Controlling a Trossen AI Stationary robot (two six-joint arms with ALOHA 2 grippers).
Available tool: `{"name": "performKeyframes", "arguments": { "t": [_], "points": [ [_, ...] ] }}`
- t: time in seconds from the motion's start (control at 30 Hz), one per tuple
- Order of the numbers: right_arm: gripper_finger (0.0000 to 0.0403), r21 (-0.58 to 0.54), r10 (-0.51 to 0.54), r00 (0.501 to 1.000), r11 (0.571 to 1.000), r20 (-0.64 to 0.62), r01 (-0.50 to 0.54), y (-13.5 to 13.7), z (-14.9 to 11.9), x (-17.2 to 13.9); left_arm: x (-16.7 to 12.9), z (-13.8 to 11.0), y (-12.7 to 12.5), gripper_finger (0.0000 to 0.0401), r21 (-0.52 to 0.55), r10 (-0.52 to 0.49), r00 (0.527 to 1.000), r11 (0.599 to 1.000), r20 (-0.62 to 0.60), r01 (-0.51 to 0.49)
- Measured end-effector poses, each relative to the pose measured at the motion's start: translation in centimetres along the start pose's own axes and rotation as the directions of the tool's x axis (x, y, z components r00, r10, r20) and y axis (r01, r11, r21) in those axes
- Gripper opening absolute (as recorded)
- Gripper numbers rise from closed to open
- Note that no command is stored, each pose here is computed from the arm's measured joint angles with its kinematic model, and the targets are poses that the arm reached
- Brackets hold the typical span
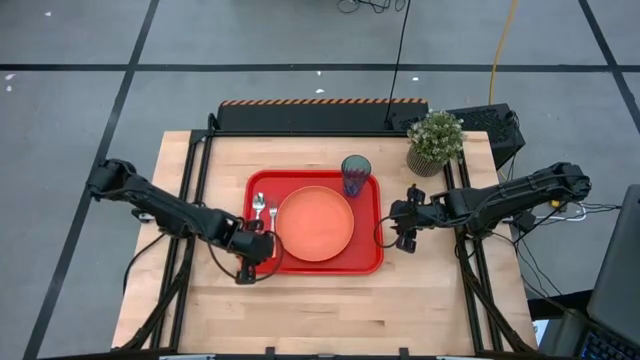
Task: Pick and place plate/cup/fork/spoon on tray
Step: Adjust the the light orange spoon on the orange serving tray
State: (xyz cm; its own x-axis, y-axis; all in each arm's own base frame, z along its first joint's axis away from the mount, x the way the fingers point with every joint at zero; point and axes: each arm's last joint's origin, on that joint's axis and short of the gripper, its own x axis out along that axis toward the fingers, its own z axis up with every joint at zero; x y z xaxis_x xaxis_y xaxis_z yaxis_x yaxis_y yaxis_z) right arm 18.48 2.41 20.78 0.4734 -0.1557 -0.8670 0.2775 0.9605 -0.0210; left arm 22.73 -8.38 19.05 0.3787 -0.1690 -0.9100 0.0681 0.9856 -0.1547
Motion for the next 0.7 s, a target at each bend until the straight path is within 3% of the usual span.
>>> {"name": "performKeyframes", "arguments": {
  "t": [0.47, 0.7],
  "points": [
    [0.0153, -0.003, 0.004, 1.0, 1.0, 0.008, -0.004, 0.0, 0.1, 0.0, 3.1, 0.5, -0.2, 0.0026, 0.004, -0.034, 0.998, 0.999, -0.05, 0.035],
    [0.0153, -0.005, 0.003, 1.0, 1.0, 0.008, -0.003, 0.0, 0.1, 0.0, 3.2, 0.6, 0.1, 0.0026, 0.023, 0.044, 0.999, 0.999, -0.021, -0.043]
  ]
}}
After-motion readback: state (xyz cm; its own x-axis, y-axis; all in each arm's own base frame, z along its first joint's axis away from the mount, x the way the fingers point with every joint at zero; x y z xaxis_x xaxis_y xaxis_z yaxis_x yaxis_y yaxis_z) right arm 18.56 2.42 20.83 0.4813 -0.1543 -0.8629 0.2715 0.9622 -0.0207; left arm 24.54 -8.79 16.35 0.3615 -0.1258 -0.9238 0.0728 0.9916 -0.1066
